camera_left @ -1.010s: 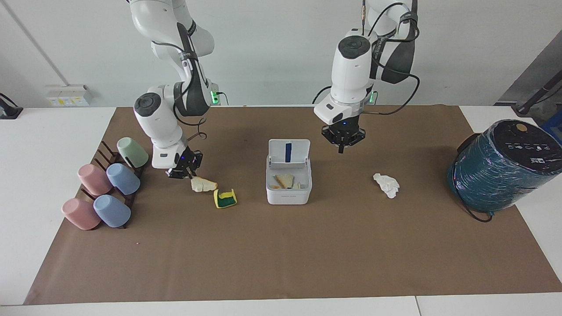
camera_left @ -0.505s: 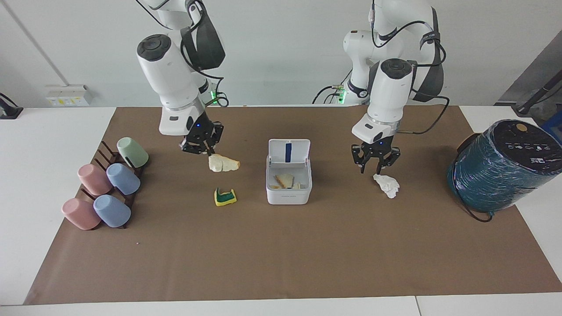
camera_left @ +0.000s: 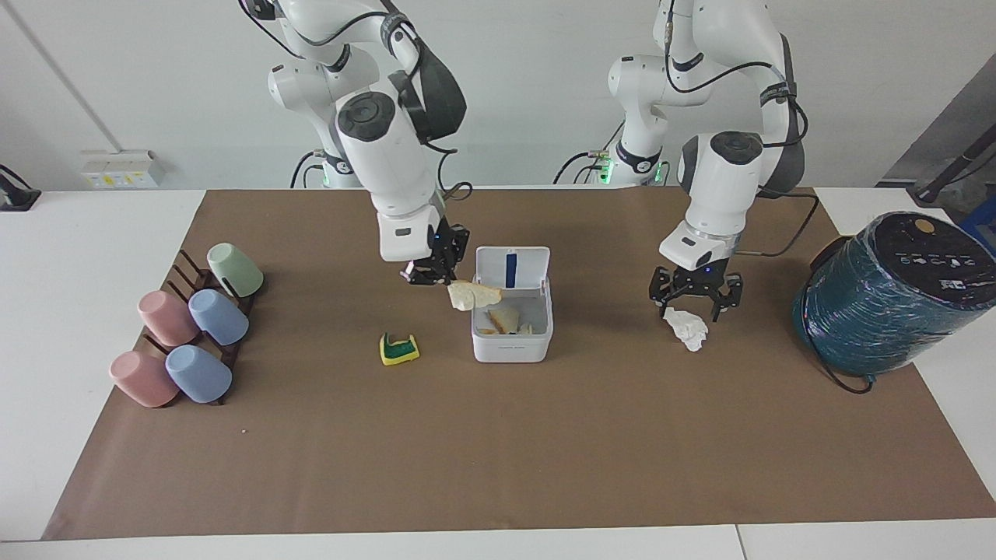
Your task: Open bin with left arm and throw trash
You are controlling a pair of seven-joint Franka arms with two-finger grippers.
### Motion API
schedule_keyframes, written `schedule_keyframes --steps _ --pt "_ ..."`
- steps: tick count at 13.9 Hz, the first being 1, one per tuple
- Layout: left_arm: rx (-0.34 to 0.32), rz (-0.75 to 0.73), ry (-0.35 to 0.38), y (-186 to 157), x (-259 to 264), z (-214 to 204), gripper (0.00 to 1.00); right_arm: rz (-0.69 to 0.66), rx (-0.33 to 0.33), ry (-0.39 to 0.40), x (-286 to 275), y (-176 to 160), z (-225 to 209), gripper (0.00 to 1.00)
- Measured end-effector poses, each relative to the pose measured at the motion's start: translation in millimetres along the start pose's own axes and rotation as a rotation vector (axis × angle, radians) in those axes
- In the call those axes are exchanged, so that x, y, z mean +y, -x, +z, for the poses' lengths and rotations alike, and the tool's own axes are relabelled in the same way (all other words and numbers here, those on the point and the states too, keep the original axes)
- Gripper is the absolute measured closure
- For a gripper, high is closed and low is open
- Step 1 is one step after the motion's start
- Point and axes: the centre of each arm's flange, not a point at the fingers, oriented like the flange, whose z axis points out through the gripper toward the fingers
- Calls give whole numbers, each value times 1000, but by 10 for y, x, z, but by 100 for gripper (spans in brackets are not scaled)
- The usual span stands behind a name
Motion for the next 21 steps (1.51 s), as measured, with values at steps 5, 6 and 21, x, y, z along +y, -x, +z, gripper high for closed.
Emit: schedule_keyframes --steps 5,6,21 --pt "6 -13 9 357 -61 495 0 -22 -12 7 -194 -83 131 93" --pt "7 -11 12 410 -43 585 0 -14 -11 13 -252 -110 161 93" --pt "84 -9 21 612 12 625 93 14 -7 40 -509 -243 401 76"
